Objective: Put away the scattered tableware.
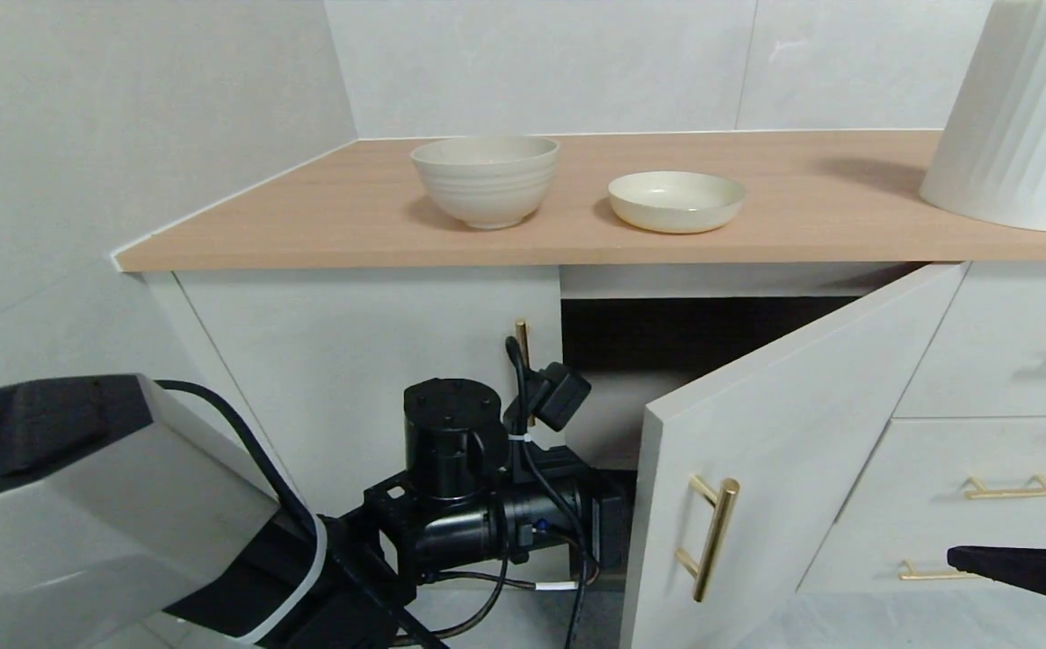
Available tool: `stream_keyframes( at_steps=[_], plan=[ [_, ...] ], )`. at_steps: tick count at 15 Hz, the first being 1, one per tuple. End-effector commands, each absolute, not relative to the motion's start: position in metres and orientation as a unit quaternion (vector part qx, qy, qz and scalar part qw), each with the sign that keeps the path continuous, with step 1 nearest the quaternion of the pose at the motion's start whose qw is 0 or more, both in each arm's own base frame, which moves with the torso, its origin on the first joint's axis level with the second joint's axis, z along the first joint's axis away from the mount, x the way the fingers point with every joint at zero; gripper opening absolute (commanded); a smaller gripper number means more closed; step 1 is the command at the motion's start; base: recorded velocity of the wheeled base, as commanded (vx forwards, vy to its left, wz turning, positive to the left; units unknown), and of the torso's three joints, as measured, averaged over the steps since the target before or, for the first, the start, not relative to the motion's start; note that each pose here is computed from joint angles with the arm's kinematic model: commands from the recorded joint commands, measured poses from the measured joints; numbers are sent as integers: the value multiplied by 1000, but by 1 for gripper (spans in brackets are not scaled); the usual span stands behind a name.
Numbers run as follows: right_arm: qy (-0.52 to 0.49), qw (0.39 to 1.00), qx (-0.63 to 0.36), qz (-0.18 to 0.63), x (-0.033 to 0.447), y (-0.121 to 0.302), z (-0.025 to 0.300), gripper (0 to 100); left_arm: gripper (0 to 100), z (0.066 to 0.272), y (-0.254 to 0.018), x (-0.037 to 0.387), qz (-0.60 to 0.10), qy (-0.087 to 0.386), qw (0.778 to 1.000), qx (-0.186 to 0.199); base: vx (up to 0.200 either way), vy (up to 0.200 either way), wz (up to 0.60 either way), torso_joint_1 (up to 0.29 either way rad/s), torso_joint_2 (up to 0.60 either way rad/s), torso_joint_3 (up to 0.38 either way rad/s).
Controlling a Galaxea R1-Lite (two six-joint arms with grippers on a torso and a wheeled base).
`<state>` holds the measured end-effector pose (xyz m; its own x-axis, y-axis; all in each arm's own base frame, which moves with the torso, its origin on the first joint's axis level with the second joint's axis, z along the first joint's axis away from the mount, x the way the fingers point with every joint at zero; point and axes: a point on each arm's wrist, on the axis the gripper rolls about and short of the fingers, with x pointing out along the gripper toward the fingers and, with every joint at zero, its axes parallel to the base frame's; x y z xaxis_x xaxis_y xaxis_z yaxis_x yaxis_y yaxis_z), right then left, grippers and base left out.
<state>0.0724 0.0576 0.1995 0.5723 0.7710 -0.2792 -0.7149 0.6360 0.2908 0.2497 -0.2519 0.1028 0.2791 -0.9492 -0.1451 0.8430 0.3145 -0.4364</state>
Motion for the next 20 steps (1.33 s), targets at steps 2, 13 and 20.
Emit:
stream_keyframes(
  at_steps=[2,13,20],
  plan=[
    [193,883,73,421,71,57,198,100,0,95,-260,257,-571,195,786,-138,-200,0,0,-7,5,5],
    [181,885,74,423,69,55,201,100,0,106,-285,275,-548,203,800,-135,0,0,0,0,0,0],
    [165,888,76,423,65,52,205,100,0,115,-299,277,-555,198,797,-134,-86,0,0,0,2,-1]
  ],
)
